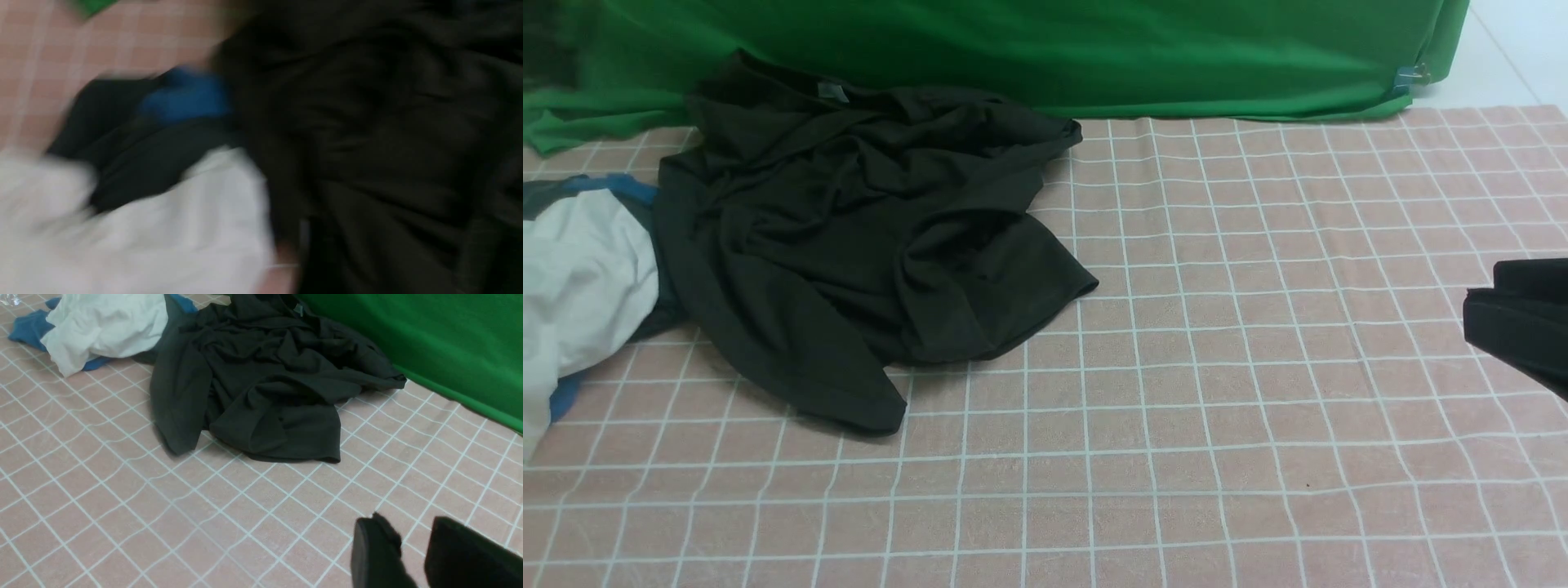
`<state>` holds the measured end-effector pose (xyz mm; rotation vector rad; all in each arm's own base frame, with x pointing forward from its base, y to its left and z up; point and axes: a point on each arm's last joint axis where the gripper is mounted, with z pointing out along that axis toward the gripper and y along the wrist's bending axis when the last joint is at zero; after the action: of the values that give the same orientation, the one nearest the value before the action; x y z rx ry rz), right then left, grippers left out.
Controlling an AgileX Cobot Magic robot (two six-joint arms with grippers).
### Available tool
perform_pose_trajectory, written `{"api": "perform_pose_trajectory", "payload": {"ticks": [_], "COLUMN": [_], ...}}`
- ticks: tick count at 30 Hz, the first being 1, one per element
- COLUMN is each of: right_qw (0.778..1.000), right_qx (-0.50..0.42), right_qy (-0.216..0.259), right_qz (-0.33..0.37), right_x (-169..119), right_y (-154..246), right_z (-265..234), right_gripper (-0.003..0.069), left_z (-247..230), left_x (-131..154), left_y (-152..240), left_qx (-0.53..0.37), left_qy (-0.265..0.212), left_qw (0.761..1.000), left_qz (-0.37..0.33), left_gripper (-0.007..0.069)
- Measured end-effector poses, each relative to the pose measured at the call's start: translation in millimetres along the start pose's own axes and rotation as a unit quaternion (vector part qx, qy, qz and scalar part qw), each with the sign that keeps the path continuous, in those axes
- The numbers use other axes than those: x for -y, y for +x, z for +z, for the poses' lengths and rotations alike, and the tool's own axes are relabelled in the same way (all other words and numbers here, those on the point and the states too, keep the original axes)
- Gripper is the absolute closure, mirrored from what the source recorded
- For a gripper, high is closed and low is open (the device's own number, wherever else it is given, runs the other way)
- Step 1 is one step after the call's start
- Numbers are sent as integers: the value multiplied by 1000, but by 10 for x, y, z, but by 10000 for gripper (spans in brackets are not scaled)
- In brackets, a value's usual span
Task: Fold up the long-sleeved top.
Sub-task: Spread the long sleeves with your arms and place them on the tabletop
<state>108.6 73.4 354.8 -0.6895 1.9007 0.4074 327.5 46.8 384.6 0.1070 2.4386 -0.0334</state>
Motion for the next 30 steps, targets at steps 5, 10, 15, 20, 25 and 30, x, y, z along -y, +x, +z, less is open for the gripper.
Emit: {"api": "perform_pose_trajectory", "payload": {"ticks": [5, 10, 15, 20, 25, 30], "right_qw": [1000, 1000, 1000, 1000, 1000, 1000], "right_qx": [-2, -2, -2, -8, -17, -18], "right_qy": [-1, -1, -1, -3, -7, -7], "right_qz": [0, 0, 0, 4, 6, 14], "right_x": [-1, -1, -1, -6, -13, -14], "right_y": [5, 5, 6, 16, 33, 35], "right_z": [1, 1, 1, 1, 1, 1], "right_gripper": [439, 439, 439, 439, 439, 439], "left_z": [356, 987, 1511, 1864, 2155, 2464], "left_x": [988, 1622, 1714, 1557, 1542, 1582], "left_y": [158, 532, 609, 513, 470, 657], "left_qx": [-62, -145, -150, -87, -23, -53], "left_qy": [105, 139, 110, 44, 49, 58], "left_qw": [983, 939, 948, 980, 990, 991], "left_qz": [140, 280, 257, 174, 127, 104], "left_gripper": [576, 538, 301, 24, -54, 169]}}
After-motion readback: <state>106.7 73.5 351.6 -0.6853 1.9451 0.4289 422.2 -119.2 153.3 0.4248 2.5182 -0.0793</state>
